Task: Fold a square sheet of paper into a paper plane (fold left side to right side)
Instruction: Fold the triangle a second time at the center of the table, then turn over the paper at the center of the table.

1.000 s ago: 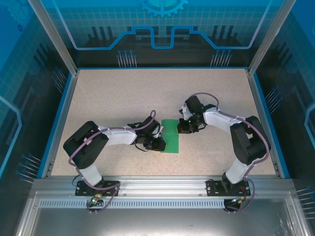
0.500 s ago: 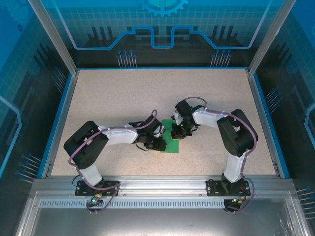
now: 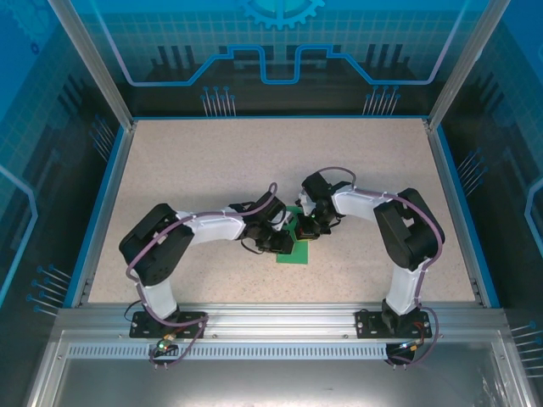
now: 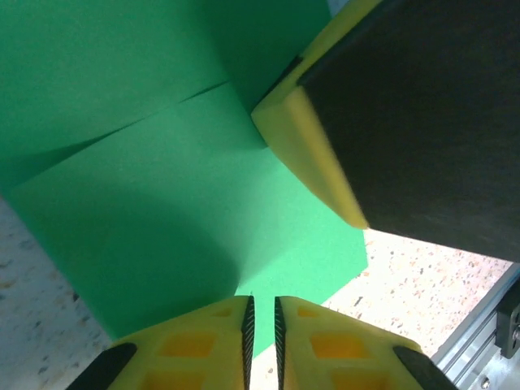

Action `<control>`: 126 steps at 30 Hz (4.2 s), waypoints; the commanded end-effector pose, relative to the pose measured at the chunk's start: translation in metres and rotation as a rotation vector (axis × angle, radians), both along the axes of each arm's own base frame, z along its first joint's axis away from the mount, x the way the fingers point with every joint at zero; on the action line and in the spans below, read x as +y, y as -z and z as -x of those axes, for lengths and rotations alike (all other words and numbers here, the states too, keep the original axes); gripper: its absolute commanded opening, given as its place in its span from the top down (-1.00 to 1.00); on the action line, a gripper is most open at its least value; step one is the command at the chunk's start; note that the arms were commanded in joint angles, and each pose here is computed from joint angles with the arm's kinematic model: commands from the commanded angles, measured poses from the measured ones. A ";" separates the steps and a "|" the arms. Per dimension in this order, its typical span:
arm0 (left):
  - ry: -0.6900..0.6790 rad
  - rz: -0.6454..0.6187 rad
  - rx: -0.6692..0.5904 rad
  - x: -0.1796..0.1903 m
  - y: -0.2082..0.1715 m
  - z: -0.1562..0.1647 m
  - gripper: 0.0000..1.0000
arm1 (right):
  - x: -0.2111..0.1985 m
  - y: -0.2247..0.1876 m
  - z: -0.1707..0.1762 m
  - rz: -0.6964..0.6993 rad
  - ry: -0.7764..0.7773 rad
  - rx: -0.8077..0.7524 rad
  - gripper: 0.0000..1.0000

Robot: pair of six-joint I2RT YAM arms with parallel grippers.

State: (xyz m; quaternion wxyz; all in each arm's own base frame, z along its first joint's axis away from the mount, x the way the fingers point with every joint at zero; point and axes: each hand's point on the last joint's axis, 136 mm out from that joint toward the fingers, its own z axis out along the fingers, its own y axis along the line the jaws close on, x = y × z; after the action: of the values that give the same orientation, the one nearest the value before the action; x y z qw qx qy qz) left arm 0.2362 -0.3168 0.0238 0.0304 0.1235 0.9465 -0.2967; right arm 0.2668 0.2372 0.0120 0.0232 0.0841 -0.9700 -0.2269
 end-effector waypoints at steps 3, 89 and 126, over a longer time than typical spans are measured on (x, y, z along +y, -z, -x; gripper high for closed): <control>0.048 0.052 0.015 -0.014 -0.004 0.002 0.68 | -0.013 0.014 0.010 0.076 -0.005 0.043 1.00; -0.291 0.135 -0.217 0.068 -0.060 -0.038 -0.15 | 0.008 -0.024 -0.004 -0.351 0.117 -0.036 -0.11; -0.063 0.882 -0.654 0.056 -0.385 -0.022 -0.83 | 0.015 -0.405 0.017 -1.040 -0.231 -0.760 0.91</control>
State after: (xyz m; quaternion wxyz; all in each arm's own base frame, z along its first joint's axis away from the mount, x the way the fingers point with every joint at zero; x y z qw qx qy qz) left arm 0.2690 -0.2524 0.3875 0.3893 0.1194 0.7053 -0.5803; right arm 0.2743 0.2415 0.3871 -0.3481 0.2221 -0.6948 -0.5888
